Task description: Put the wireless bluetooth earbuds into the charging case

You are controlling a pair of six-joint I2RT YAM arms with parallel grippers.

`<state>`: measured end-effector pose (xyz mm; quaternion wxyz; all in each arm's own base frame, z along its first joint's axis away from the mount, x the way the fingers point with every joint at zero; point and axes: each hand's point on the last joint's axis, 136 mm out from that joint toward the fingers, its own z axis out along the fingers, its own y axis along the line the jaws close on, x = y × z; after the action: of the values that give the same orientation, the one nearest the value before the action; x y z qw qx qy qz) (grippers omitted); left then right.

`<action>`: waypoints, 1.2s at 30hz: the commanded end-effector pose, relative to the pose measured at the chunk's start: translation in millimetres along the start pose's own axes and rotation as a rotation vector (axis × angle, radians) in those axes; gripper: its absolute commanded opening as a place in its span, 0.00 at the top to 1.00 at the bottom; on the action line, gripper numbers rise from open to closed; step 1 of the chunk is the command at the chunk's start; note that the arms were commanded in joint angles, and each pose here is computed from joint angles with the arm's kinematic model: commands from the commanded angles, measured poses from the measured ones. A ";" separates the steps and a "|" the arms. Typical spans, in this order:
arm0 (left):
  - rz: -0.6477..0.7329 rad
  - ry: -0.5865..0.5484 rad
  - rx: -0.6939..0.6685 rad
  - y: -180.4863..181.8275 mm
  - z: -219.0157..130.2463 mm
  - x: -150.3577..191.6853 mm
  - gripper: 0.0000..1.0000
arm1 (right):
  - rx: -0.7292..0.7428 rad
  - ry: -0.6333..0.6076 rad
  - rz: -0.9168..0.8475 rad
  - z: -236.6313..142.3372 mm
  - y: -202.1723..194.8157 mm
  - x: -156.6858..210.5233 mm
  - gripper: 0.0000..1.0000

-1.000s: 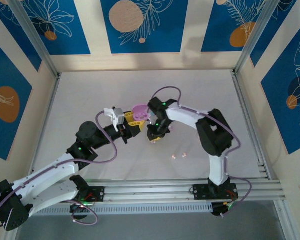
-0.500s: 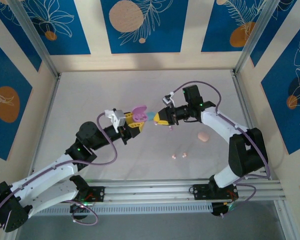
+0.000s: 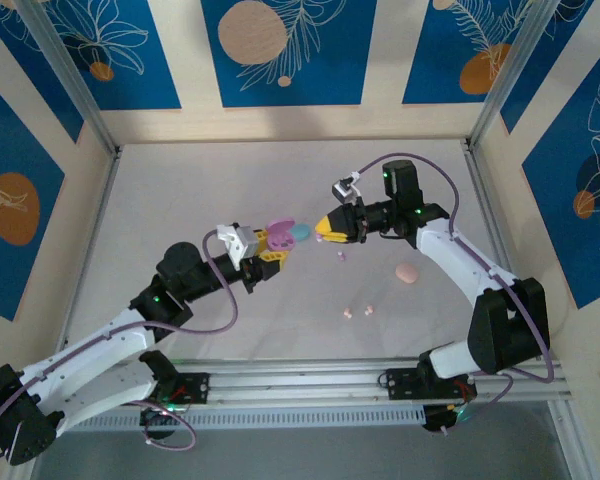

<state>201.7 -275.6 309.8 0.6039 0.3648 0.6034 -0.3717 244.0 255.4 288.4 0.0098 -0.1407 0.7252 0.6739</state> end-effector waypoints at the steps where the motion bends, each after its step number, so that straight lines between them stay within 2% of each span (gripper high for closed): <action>1: 0.042 -0.046 0.025 -5.9 1.3 -19.2 0.77 | -0.005 -0.012 0.010 -3.2 17.3 1.8 0.77; 7: 0.033 -0.052 0.041 -7.1 5.7 -17.6 0.77 | 0.019 -0.053 0.027 -3.1 23.0 2.0 0.77; 15: 0.040 -0.090 0.085 -13.5 9.4 -20.8 0.77 | 0.062 -0.096 -0.154 -1.7 46.1 11.5 0.77; 23: 0.021 -0.135 0.161 -23.5 16.2 -25.3 0.77 | 0.055 -0.054 -0.331 16.1 67.1 28.2 0.77; 36: 0.012 -0.165 0.212 -30.5 18.2 -28.1 0.76 | 0.055 -0.054 -0.387 20.2 80.4 31.3 0.77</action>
<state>193.8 -303.2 325.2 0.6051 0.3917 0.5369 -0.4384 198.2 275.4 344.4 0.1417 -0.2457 0.7093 0.6453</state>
